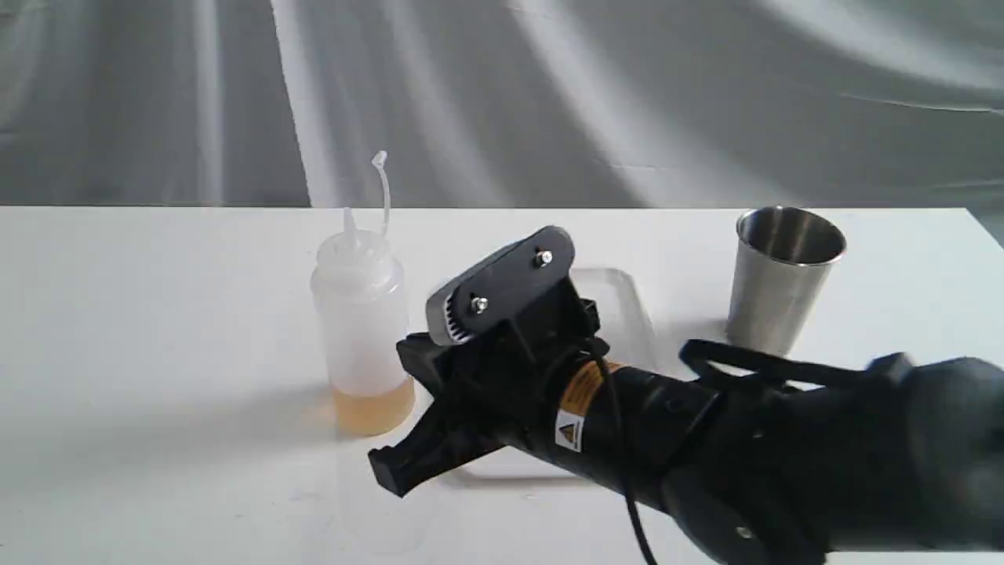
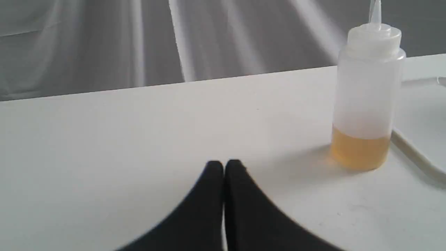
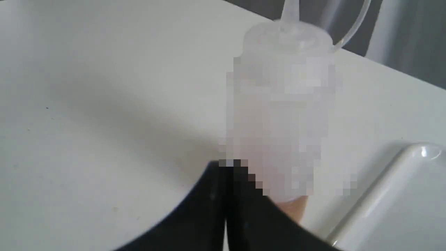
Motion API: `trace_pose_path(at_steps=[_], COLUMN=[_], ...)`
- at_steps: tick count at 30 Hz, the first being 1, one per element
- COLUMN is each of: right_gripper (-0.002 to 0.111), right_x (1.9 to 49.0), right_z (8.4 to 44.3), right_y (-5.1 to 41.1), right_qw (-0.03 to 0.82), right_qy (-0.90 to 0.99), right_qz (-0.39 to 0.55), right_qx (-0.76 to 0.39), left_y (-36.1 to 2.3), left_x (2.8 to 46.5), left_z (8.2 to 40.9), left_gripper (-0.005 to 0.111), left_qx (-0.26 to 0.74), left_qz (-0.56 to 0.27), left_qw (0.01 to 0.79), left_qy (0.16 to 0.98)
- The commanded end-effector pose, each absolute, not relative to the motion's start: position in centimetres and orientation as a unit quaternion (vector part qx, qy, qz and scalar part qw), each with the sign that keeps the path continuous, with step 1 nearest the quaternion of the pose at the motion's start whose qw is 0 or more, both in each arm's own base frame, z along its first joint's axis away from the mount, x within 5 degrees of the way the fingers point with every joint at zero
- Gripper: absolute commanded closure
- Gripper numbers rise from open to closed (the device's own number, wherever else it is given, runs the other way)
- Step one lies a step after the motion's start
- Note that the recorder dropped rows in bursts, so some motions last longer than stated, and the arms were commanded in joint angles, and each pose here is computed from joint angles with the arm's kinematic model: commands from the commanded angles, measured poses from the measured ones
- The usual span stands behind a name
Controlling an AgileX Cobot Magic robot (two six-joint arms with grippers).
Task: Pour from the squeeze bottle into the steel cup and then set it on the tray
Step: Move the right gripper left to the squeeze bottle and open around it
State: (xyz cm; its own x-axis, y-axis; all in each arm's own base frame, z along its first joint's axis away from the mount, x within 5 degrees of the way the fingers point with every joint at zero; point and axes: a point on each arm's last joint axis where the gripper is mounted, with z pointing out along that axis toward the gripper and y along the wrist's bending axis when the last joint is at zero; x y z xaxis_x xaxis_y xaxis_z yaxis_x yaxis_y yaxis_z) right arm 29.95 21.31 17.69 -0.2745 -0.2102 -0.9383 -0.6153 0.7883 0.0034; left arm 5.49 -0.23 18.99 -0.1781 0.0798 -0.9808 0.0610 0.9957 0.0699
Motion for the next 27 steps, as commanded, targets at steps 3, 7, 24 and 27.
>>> trace_pose_path(at_steps=[3,7,24,27], right_gripper=[0.108,0.108,0.048,0.024], right_x=[32.2,33.0,33.0,33.0], right_z=[16.0,15.6,14.4,14.1], right_y=[22.9,23.4,23.2,23.2], right_qw=[0.544,0.545,0.508,0.51], right_qy=[0.775,0.775,0.805,0.803], right_qz=[0.189,0.189,0.176,0.177], right_qx=[-0.258,-0.257,-0.252,-0.251], left_y=[-0.3,-0.3,-0.3,-0.3], left_x=[5.5,5.5,5.5,5.5], left_z=[18.9,18.9,18.9,18.9], left_gripper=[0.107,0.107,0.107,0.107], left_qx=[0.046,0.047,0.046,0.046], left_qz=[0.004,0.005,0.004,0.004], left_qw=[0.641,0.641,0.641,0.641], left_qy=[0.766,0.766,0.766,0.766])
